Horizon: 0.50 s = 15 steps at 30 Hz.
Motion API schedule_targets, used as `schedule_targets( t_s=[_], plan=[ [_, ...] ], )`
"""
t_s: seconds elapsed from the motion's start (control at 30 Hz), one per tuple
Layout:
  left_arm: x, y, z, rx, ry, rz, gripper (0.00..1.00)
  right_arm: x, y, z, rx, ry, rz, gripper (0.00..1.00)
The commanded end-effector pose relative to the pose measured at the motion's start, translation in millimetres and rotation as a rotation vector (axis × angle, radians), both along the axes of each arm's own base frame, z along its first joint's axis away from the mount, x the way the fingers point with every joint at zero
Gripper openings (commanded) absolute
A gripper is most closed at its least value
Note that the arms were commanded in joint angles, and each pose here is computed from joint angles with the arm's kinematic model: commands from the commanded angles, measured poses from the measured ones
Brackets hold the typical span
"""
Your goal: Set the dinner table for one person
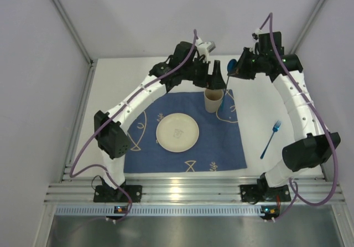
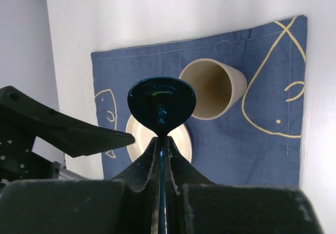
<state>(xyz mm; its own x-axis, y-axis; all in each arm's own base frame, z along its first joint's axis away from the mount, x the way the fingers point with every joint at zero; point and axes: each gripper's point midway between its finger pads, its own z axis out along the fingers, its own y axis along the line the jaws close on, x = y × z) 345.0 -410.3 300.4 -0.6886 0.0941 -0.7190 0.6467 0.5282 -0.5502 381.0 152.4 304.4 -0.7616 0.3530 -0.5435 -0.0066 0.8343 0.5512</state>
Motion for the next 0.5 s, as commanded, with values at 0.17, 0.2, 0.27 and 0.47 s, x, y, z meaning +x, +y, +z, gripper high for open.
schedule_targets(
  t_s=[0.17, 0.2, 0.27, 0.47],
  plan=[
    [-7.8, -24.0, 32.0, -0.089, -0.073, -0.052, 0.85, -19.0, 22.2, 27.7, 0.039, -0.049, 0.083, 0.00],
    [-3.7, -16.4, 34.3, -0.065, -0.101, -0.022, 0.85, -20.2, 22.6, 24.1, 0.013, -0.039, 0.094, 0.00],
    [2.4, -3.3, 35.1, -0.030, -0.126, 0.020, 0.85, -32.5, 26.0, -1.7, -0.084, 0.026, 0.142, 0.00],
    [19.4, 83.0, 39.8, 0.020, -0.137, 0.211, 0.85, -70.2, 33.1, -44.8, -0.176, 0.072, 0.208, 0.00]
  ],
)
